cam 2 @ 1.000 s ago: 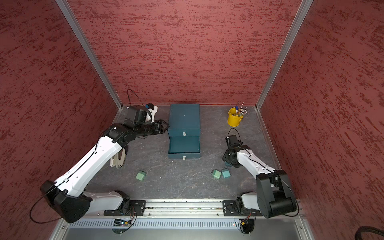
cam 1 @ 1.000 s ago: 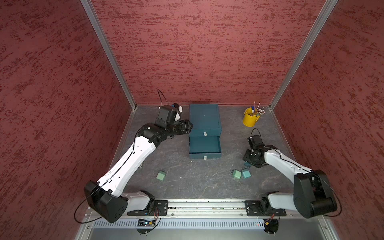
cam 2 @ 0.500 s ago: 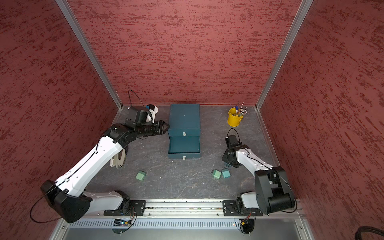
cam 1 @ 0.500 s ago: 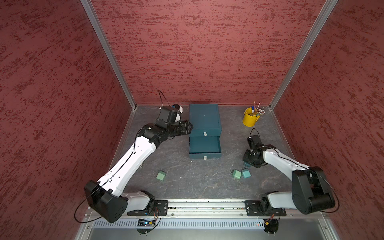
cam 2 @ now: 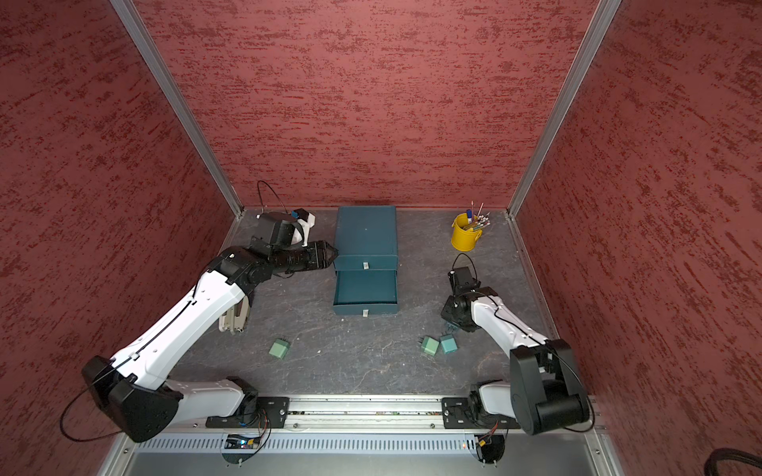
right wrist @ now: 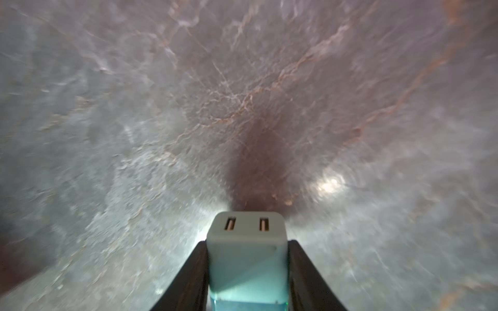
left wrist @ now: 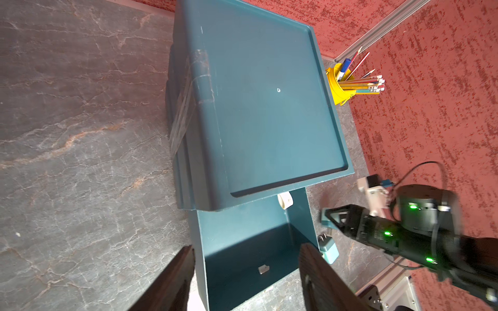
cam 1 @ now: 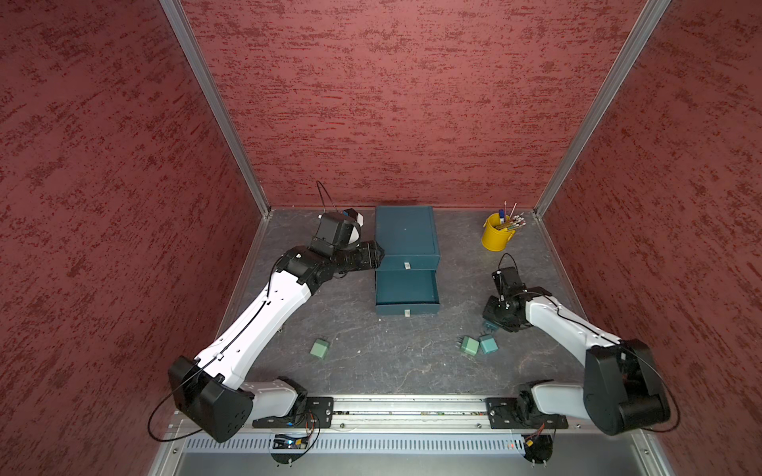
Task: Place the plugs into the drawer by color
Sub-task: Pick up the plug from the center of the board, then place the plug in the drawer.
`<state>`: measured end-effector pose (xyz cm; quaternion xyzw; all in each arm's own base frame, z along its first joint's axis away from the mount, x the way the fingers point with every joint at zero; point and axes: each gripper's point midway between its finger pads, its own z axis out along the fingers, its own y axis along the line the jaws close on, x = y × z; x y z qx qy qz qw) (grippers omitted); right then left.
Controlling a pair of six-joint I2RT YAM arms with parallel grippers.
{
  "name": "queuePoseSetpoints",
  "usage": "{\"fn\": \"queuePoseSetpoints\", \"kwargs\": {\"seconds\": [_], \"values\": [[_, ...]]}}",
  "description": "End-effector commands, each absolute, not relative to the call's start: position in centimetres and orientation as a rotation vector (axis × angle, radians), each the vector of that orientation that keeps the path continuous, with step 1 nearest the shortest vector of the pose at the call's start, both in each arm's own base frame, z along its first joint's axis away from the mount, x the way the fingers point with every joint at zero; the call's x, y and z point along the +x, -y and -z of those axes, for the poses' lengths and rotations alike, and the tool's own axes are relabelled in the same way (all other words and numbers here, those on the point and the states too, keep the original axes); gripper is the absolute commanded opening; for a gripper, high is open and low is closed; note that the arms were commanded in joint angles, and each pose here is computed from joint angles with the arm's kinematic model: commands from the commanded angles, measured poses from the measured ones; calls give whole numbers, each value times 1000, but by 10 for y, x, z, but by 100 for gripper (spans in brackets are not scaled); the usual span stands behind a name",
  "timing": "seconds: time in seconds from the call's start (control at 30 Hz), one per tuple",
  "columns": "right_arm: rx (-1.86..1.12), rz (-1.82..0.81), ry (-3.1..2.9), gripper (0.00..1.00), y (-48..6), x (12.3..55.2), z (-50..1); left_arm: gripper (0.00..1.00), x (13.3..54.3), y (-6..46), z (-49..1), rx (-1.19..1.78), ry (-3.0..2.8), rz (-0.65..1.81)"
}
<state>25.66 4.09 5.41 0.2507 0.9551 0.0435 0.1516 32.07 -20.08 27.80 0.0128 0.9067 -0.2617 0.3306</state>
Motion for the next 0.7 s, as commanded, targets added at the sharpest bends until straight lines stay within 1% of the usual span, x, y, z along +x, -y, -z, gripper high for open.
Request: {"fn": "queuePoseSetpoints", "kwargs": {"seconds": [0.0, 0.2, 0.33, 0.53, 0.67], "values": [[596, -138, -2614, 17, -47, 268, -114, 68, 325, 197, -284, 29, -2331, 660], [320, -329, -2438, 15, -101, 270, -197, 74, 340, 198, -291, 23, -2287, 650], [113, -491, -2332, 16, -158, 263, -239, 74, 356, 200, -280, 21, -2324, 648], [-87, -639, -2251, 16, -228, 251, -262, 68, 375, 204, -245, 1, -2418, 631], [-137, -649, -2273, 17, -254, 252, -253, 65, 378, 203, -230, -1, -2448, 613]]}}
